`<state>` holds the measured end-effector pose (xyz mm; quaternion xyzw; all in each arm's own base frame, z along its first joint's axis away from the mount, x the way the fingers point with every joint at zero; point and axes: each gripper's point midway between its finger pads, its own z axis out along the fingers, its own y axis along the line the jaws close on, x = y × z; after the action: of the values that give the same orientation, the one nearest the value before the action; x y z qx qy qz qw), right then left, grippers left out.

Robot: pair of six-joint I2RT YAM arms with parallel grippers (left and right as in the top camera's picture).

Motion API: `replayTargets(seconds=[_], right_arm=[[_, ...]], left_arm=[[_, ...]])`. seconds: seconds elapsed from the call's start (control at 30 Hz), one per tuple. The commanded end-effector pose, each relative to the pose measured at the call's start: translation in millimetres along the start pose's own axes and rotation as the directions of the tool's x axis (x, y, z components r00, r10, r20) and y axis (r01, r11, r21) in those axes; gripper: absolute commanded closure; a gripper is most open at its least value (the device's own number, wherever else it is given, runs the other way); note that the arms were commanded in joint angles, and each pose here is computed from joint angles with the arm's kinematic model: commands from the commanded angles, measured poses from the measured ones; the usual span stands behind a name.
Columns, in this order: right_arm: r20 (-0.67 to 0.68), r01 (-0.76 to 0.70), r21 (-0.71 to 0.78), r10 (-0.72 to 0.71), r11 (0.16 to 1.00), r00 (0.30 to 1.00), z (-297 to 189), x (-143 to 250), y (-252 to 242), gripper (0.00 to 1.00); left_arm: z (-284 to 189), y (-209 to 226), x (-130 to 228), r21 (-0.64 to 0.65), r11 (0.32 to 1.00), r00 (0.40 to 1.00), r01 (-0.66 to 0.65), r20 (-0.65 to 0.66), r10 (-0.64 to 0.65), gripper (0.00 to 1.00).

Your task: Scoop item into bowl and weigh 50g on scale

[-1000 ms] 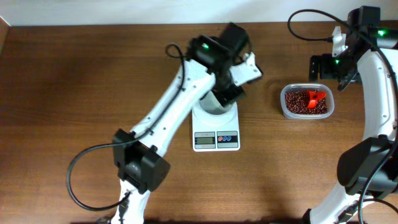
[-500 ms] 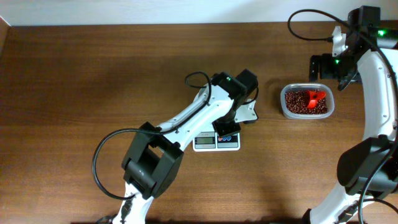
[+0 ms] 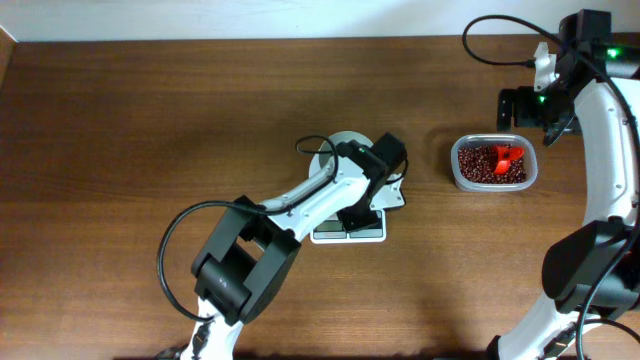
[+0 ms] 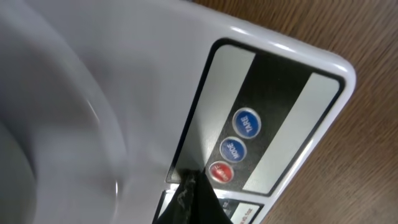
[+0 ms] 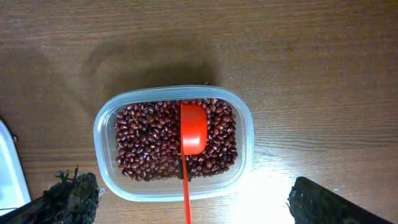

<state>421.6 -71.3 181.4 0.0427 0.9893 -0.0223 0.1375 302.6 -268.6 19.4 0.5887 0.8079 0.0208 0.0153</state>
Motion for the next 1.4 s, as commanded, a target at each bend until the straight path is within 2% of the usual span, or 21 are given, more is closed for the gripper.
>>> replayTargets(seconds=[0.0,0.5,1.0,1.17,1.37], right_arm=[[0.006,-0.005,0.009,0.005,1.0,1.0,-1,-2,-2,0.01],[0.006,-0.005,0.009,0.005,1.0,1.0,-1,-2,-2,0.01],[0.006,-0.005,0.009,0.005,1.0,1.0,-1,-2,-2,0.01],[0.006,-0.005,0.009,0.005,1.0,1.0,-1,-2,-2,0.01],[0.005,-0.005,0.009,0.005,1.0,1.0,-1,-2,-2,0.01]], left_arm=[[11,-13,-2,0.009,1.0,1.0,-0.023,-0.008,0.023,1.0],[17,-17,1,0.011,0.998,0.997,0.069,-0.015,-0.069,1.0],[17,-16,9,0.014,0.997,0.996,0.076,-0.043,-0.075,1.0],[34,-26,18,0.026,0.997,0.996,0.068,-0.058,-0.066,1.0],[35,-36,12,0.041,0.999,0.998,0.036,-0.047,-0.034,1.0]])
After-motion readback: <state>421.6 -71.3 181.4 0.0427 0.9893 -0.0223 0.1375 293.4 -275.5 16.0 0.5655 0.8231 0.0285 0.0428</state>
